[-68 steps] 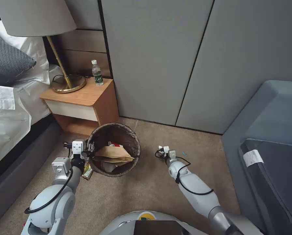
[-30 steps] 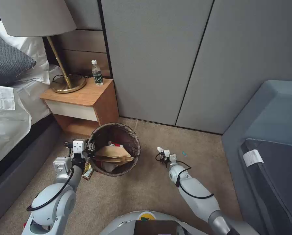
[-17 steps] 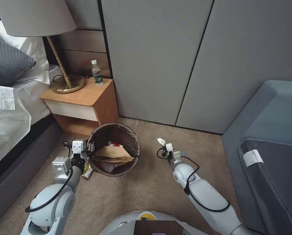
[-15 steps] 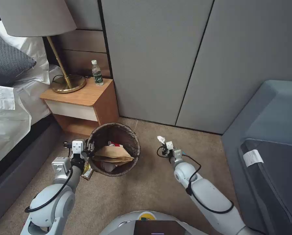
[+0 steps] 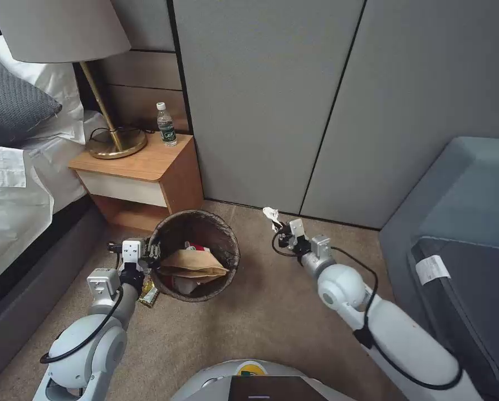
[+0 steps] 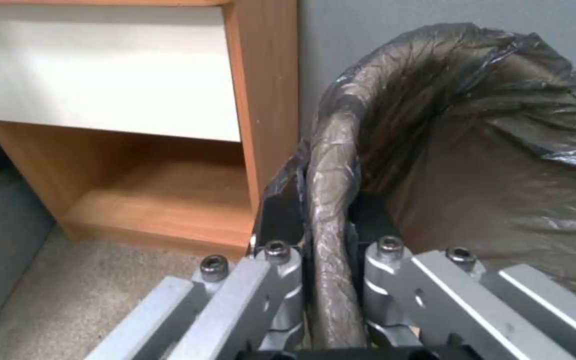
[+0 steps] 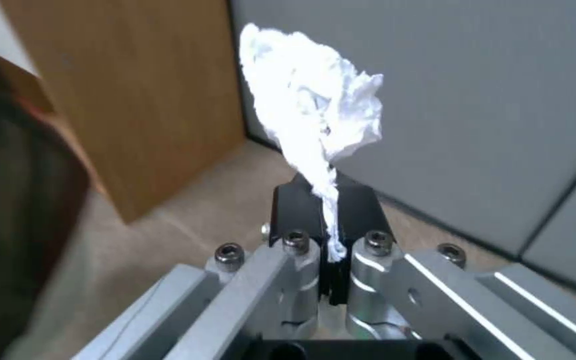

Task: Pick up the trash bin, then pick up the garbage from the floor and place it into the trash bin.

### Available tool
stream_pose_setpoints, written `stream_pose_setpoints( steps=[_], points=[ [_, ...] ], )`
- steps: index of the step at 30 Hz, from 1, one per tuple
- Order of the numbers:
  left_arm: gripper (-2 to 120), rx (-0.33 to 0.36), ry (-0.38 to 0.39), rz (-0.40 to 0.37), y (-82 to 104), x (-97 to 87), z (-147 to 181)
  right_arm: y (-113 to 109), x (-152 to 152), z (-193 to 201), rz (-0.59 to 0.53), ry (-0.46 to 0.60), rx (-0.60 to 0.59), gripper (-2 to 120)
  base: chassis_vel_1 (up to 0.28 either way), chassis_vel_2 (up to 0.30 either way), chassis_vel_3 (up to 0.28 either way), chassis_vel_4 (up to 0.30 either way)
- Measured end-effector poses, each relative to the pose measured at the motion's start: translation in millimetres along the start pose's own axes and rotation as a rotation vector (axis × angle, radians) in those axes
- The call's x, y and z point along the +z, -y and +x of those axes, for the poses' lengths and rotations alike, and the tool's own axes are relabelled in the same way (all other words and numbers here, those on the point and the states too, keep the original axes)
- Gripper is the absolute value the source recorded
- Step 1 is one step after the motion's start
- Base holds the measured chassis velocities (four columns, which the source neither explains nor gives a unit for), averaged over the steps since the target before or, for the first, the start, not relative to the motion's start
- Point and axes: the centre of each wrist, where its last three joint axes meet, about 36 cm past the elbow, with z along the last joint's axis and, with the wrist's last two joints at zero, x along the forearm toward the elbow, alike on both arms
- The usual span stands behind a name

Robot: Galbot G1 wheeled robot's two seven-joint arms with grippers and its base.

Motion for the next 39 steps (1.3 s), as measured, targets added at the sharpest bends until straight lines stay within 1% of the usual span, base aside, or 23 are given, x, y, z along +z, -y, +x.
stream_pose_setpoints(
  steps=[2,3,6,8,9,10,12,14,16,18,19,23,24,26,29,30,32,39],
  points=[
    [6,0.001,-0.001,-0.001,-0.3,-0.1,0,5,-17,11,0.016,0.021,-0.046,0,0.0,0.0,0.0,0.0],
    [6,0.001,-0.001,-0.001,-0.3,-0.1,0,5,-17,11,0.016,0.021,-0.046,0,0.0,0.0,0.0,0.0],
    [6,0.0,-0.005,-0.002,-0.9,0.8,-1,10,-36,24,0.019,0.034,-0.107,0,0.0,0.0,0.0,0.0],
    [6,0.0,-0.007,-0.002,-1.0,1.1,-1,10,-41,28,0.02,0.034,-0.125,0,0.0,0.0,0.0,0.0],
    [6,0.0,-0.01,-0.002,-1.2,1.8,-1,10,-50,34,0.03,0.04,-0.168,0,0.0,0.0,0.0,0.0],
    [6,0.0,-0.011,-0.002,-1.1,2.0,-1,9,-55,38,0.042,0.046,-0.203,0,0.0,0.0,0.0,0.0],
    [6,0.001,-0.011,-0.003,-1.1,2.1,-1,9,-59,41,0.048,0.05,-0.223,0,0.0,0.0,0.0,0.0],
    [6,0.002,-0.014,-0.006,-1.5,2.3,-1,5,-68,46,0.068,0.063,-0.285,0,0.0,0.0,0.0,0.0],
    [6,0.001,-0.015,-0.007,-1.8,2.4,-1,3,-71,47,0.071,0.066,-0.301,0,0.0,0.0,0.0,0.0],
    [6,0.0,-0.019,-0.009,-2.5,3.0,-2,-3,-79,50,0.081,0.076,-0.365,0,0.0,0.0,0.0,0.0],
    [6,0.0,-0.019,-0.009,-2.5,3.0,-2,-3,-79,50,0.081,0.076,-0.365,0,0.0,0.0,0.0,0.0],
    [6,-0.001,-0.02,-0.009,-2.7,3.0,-2,-15,-86,53,0.09,0.075,-0.46,0,0.0,0.0,0.0,0.0],
    [6,-0.001,-0.02,-0.009,-2.7,3.0,-2,-15,-86,53,0.09,0.075,-0.46,0,0.0,0.0,0.0,0.0],
    [6,0.0,-0.019,-0.009,-2.4,2.9,-2,-18,-87,52,0.092,0.068,-0.498,0,0.0,0.0,0.0,0.0],
    [6,0.003,-0.019,-0.01,-1.2,2.9,-3,-25,-89,46,0.099,0.056,-0.582,0,0.0,0.0,0.0,0.0],
    [6,0.003,-0.019,-0.01,-1.2,2.9,-3,-25,-89,46,0.099,0.056,-0.582,0,0.0,0.0,0.0,0.0],
    [6,0.003,-0.02,-0.011,-0.5,3.2,-3,-32,-92,41,0.104,0.051,-0.633,0,0.0,0.0,0.0,0.0],
    [6,0.002,-0.018,-0.01,-0.1,3.0,-3,-46,-97,30,0.116,0.051,-0.691,0,0.0,0.0,0.0,0.0]
  ],
)
